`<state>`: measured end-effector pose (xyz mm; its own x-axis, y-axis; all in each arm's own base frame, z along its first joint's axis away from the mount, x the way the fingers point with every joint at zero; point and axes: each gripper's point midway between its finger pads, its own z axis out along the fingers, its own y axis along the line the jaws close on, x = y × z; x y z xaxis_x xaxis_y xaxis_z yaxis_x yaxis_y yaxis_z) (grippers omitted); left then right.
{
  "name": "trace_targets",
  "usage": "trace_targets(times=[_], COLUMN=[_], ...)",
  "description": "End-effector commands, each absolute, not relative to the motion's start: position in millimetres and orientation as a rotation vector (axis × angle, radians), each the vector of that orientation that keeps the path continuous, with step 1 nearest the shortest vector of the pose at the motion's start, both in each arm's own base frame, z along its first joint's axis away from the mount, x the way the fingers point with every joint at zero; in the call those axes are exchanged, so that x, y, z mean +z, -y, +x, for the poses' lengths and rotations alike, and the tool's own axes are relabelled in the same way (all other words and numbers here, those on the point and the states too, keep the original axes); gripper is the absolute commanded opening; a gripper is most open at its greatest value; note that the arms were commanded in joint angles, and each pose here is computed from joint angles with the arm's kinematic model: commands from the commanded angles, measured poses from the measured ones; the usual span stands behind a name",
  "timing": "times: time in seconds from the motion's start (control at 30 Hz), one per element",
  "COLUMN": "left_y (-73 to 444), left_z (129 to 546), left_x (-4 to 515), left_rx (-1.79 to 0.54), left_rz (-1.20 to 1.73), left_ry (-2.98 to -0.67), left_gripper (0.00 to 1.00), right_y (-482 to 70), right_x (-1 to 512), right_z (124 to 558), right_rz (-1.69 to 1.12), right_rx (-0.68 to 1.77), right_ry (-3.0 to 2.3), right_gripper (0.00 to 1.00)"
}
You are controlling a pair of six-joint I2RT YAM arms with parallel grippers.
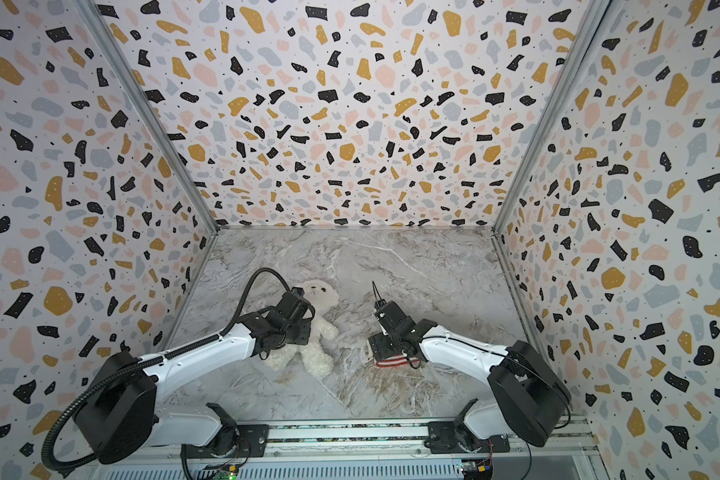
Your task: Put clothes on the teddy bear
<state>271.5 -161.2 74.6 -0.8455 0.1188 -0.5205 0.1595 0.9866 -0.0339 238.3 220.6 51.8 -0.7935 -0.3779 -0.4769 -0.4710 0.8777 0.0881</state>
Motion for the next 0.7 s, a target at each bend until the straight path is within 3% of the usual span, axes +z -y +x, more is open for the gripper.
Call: trace_targets(times=[0.0, 0.27, 0.67], left_y=[165.4, 161.7, 166.7], left_z=[268.3, 264.0, 267.2], left_x=[78.6, 76.7, 73.9], left_rx=[-0.159, -0.173, -0.2], left_rz=[0.219, 0.219, 0.223], left_ry=[-2.555, -2.529, -2.514], left_gripper=[0.29, 0.27, 0.27], right_y=[-225.2, -240.3, -247.7], right_x=[57.8, 46.3, 31.6], right_z=[243.9, 244.2, 261.8], right_rz=[-0.627, -0.624, -0.611], right_rx=[0.236, 0.26, 0.204], right_ry=[-2.583, -2.623, -2.63], right_gripper=[0.78, 0.59, 0.4])
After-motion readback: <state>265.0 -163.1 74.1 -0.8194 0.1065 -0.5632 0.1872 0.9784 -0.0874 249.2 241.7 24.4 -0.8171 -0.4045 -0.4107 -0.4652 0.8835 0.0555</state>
